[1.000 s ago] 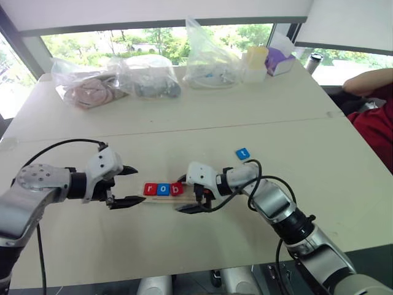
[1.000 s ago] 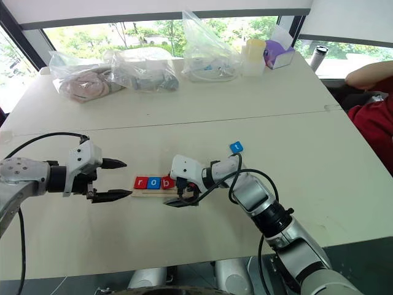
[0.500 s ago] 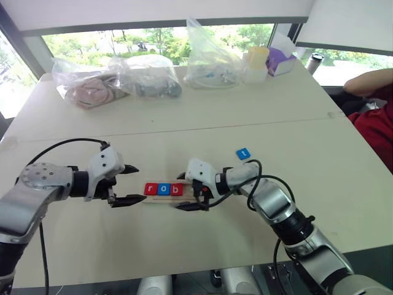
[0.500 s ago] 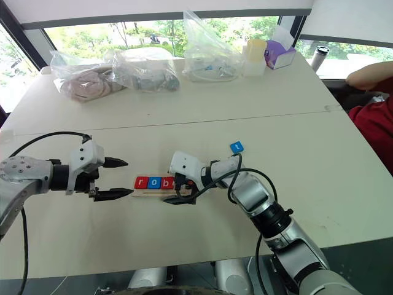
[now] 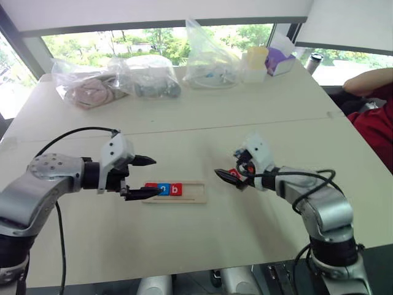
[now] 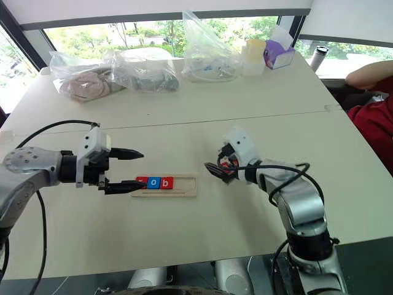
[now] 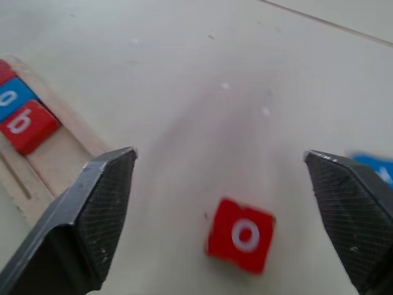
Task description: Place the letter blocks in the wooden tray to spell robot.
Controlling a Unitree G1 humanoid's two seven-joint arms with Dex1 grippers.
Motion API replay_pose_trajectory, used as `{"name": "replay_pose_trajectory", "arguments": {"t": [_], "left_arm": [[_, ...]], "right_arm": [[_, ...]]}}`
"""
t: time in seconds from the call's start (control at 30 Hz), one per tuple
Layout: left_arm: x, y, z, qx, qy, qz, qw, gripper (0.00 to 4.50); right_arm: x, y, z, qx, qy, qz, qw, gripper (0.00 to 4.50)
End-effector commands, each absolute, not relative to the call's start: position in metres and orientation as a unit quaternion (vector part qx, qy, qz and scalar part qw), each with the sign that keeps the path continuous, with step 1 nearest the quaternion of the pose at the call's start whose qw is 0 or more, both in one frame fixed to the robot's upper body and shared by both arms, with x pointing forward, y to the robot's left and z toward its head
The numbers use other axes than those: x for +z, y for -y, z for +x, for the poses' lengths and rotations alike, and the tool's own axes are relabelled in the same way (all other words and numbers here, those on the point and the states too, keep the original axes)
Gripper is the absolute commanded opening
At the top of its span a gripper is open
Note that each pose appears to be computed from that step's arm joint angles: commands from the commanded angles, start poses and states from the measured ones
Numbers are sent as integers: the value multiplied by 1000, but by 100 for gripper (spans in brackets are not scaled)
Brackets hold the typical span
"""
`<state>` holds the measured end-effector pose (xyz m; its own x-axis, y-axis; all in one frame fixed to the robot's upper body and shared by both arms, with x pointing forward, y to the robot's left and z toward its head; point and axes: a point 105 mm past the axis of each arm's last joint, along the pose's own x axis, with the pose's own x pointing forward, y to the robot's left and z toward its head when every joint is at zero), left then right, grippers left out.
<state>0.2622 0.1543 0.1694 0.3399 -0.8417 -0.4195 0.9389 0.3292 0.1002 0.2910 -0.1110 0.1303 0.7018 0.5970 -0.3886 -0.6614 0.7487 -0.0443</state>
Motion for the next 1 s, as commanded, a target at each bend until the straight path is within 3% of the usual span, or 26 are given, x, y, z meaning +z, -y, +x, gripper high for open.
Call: {"name": "replay_pose_trajectory", "arguments": {"t": [0.03,0.17,0.27,0.43,0.63,0.93,1.0], "left_arm": [[172,-152,263,-564,-142,170,795,450],[169,-142,263,-591,-149,155,778,450],[171,-130,261,-610,-141,144,766,450],[181,-127,249,-618,-132,148,760,450],[196,-116,225,-640,-122,146,744,450],[190,-122,220,-611,-138,147,766,450],[188,-125,221,-604,-143,146,770,450]], "right_arm": [[159,112,275,411,-79,-166,893,446],[160,129,269,531,-49,-232,814,446],[146,150,293,566,-72,-309,761,446],[140,156,333,603,-79,-329,722,446],[121,143,332,675,-106,-342,645,446],[99,145,343,690,-145,-340,623,446],[98,144,346,691,-148,-329,627,365]]}}
